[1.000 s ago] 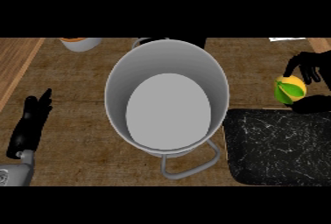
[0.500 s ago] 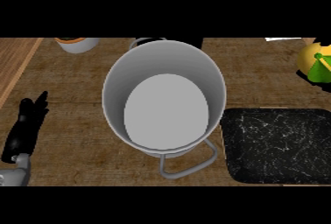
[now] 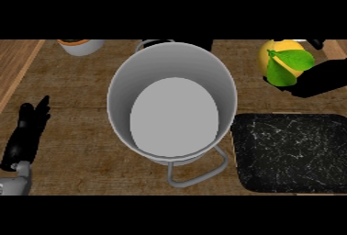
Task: Pick the lemon from the tray and place it in the pot
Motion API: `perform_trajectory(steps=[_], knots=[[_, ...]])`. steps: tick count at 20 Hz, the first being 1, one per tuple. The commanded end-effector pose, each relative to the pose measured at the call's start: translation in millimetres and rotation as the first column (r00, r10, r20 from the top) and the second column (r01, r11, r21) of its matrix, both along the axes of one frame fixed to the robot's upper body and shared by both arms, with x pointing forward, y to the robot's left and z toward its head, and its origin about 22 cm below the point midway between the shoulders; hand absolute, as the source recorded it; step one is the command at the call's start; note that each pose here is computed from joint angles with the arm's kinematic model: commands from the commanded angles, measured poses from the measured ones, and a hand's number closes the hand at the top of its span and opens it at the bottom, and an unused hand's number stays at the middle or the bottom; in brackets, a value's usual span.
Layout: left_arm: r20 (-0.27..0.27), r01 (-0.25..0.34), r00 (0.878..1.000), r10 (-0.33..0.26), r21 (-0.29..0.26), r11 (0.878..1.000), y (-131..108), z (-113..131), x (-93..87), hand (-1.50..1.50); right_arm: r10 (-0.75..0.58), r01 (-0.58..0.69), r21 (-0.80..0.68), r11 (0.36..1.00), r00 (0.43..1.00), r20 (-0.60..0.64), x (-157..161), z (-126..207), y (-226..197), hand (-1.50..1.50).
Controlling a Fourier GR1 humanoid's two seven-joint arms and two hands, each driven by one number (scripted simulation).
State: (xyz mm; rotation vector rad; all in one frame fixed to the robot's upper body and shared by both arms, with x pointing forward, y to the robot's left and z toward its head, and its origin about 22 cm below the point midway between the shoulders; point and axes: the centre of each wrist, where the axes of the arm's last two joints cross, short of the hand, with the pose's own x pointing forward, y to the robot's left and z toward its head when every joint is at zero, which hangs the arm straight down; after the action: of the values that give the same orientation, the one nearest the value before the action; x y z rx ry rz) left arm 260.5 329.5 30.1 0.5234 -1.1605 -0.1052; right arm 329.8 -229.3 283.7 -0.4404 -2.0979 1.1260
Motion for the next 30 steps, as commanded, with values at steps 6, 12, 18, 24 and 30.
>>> perform_trajectory(steps=[6,12,18,24,30], knots=[[0.004,-0.003,1.0,0.003,-0.015,1.0,10,-6,0.7,0.0,0.024,-0.036,-0.106,0.994,0.993,-0.112,5,-19,99,1.5],[0.005,0.017,1.0,-0.016,-0.008,1.0,-8,3,12.7,0.0,0.044,-0.094,-0.183,0.979,0.965,-0.258,22,-67,133,1.5],[0.002,0.001,1.0,-0.001,-0.002,1.0,1,2,-4.8,0.0,0.068,-0.123,-0.106,0.987,0.907,-0.416,23,-105,147,-1.5],[0.005,-0.003,1.0,0.003,0.001,1.0,-16,3,17.7,0.0,0.155,-0.069,0.191,0.979,0.861,-0.484,37,-136,147,-1.5],[0.009,0.004,1.0,-0.004,0.005,1.0,-6,2,8.9,0.0,0.141,0.1,0.456,0.884,0.875,-0.464,58,-119,121,-1.5]])
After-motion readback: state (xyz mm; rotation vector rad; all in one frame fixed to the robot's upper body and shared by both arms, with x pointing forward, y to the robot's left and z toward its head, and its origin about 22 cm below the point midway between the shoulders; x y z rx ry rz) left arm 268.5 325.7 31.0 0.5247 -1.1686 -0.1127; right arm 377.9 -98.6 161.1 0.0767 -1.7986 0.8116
